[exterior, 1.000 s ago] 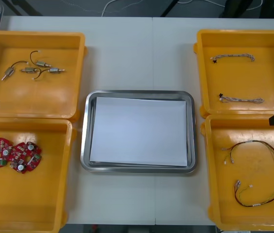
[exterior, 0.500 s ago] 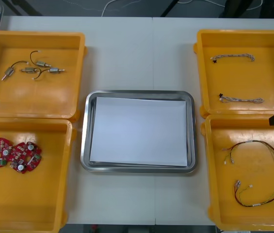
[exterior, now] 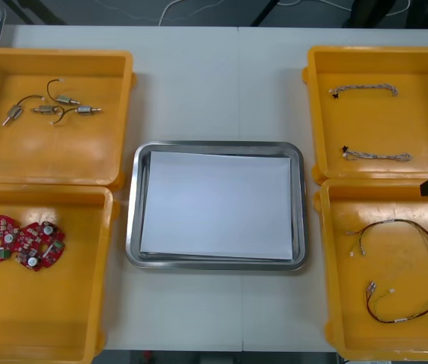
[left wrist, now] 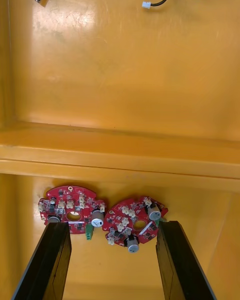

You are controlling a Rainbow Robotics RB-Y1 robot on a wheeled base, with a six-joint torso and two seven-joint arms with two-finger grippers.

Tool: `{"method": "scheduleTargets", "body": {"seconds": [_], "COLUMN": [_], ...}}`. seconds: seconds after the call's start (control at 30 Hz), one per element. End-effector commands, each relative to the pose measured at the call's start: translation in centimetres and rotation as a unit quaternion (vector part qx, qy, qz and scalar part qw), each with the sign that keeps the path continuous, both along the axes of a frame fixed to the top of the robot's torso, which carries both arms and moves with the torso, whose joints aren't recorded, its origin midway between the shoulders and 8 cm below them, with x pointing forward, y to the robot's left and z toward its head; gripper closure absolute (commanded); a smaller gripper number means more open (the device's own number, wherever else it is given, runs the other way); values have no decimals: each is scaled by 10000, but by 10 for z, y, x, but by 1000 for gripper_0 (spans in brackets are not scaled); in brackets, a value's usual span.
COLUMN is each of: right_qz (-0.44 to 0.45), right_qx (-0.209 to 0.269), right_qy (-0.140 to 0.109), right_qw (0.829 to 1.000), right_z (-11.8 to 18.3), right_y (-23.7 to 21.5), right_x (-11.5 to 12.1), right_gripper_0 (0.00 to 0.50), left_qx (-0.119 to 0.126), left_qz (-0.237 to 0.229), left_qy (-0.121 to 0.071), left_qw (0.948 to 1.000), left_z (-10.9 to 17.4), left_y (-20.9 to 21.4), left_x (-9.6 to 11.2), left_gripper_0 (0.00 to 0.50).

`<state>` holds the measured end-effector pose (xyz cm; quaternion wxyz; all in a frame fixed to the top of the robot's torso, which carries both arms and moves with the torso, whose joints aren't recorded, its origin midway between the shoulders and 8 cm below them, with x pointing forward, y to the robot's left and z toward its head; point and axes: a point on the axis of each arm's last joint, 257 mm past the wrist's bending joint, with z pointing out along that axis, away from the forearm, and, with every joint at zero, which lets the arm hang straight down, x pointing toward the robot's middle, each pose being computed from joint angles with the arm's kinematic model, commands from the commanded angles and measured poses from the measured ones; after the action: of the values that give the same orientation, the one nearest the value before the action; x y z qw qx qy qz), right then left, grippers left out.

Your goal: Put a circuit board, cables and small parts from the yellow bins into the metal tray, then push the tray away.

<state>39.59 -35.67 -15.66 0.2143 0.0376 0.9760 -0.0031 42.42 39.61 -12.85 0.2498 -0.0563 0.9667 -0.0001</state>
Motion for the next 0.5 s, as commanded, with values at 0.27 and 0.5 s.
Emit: {"method": "scheduleTargets", "body": {"seconds": [0.27, 0.5], "right_qz": [181, 181], "right_qx": [-15, -15], "right_qy": [-143, -143], "right_qw": [9997, 9997], "right_z": [7, 7], "right_y": [-1, -1], "right_x": [3, 3], "right_gripper_0": [0, 0], "left_qx": [528, 528], "left_qz": [-427, -427], "left_qy": [32, 32], "left_qw": [9977, 9977], "left_z": [7, 7], "left_y": [11, 11], "left_x": [-5, -5], "left_gripper_0": [0, 0]}}
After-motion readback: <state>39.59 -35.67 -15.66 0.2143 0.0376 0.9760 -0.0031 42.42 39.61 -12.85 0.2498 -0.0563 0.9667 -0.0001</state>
